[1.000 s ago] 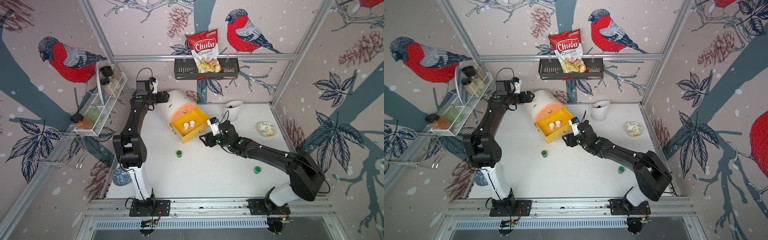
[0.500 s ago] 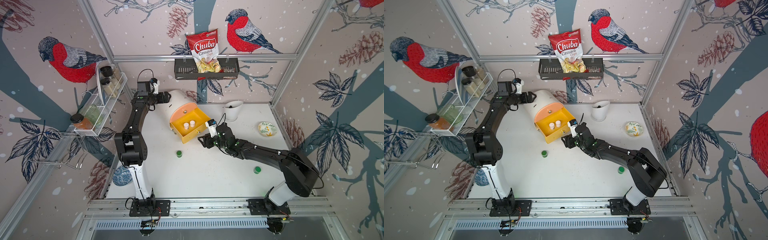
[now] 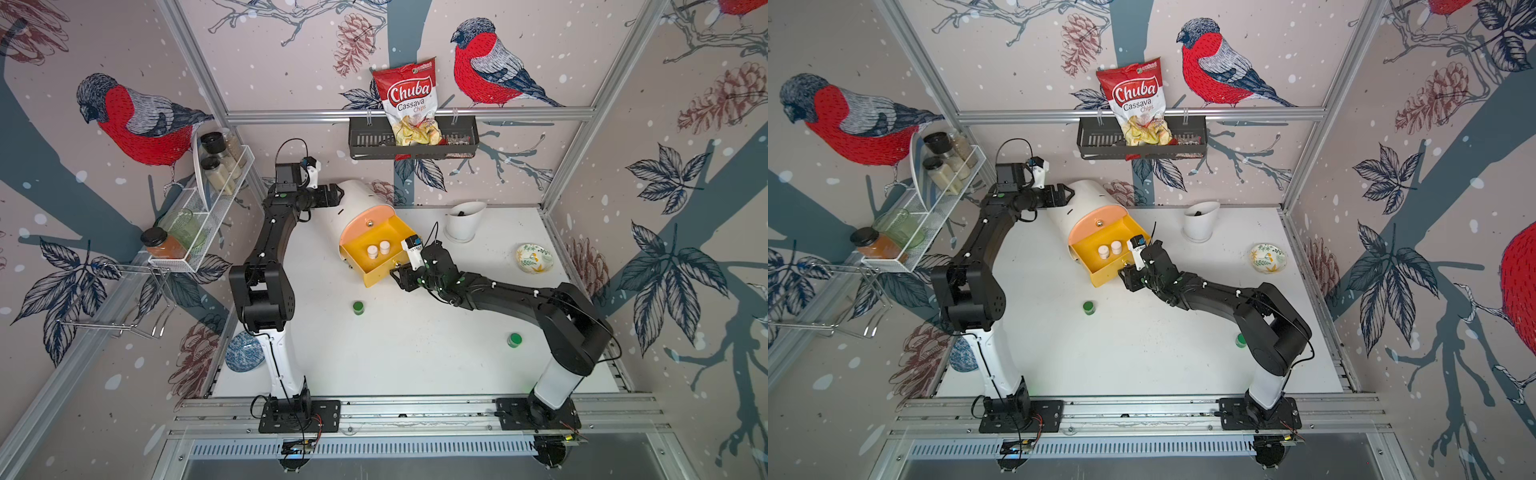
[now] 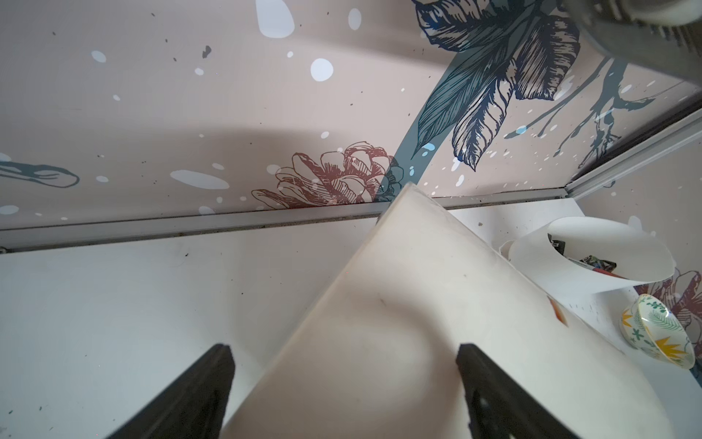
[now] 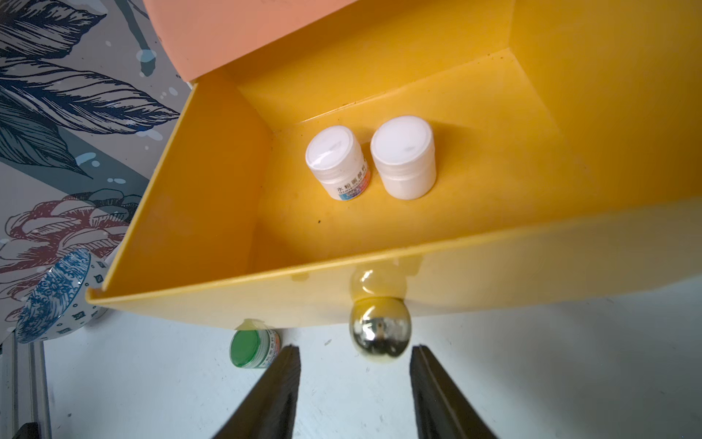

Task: Put the paint cans in the drawer according to color
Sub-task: Close the drawer in the storage box.

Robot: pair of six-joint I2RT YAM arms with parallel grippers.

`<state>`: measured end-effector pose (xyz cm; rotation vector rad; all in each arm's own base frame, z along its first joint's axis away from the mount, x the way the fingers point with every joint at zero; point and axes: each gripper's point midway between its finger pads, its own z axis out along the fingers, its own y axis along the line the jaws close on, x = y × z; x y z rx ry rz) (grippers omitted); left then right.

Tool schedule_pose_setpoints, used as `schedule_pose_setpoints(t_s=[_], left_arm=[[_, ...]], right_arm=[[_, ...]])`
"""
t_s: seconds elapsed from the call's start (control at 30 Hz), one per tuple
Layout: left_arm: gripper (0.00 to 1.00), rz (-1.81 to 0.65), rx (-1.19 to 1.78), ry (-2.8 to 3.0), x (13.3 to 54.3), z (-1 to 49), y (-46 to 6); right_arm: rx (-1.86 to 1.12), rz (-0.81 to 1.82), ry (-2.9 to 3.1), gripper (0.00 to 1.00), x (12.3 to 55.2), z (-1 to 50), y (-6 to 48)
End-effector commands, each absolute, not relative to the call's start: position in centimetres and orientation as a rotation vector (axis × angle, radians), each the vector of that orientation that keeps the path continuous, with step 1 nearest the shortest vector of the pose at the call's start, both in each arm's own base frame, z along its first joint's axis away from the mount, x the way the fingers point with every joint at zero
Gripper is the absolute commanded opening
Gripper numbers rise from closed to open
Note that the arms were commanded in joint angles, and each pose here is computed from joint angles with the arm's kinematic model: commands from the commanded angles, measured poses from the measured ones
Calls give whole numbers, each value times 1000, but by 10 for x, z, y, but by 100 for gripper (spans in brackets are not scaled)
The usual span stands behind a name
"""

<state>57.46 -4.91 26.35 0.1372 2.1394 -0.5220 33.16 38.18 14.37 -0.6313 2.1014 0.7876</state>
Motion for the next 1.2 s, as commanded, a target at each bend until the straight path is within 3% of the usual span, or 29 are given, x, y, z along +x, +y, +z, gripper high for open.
schedule_pose_setpoints(t_s=[0.0, 1.17], left_arm=[[93, -534, 150, 2135, 574, 266, -51], [90, -585, 237, 2172, 560, 261, -95]], right_arm=[[-650, 764, 2062, 49, 338, 150, 385], [-705, 714, 2006, 43, 380, 161, 413]])
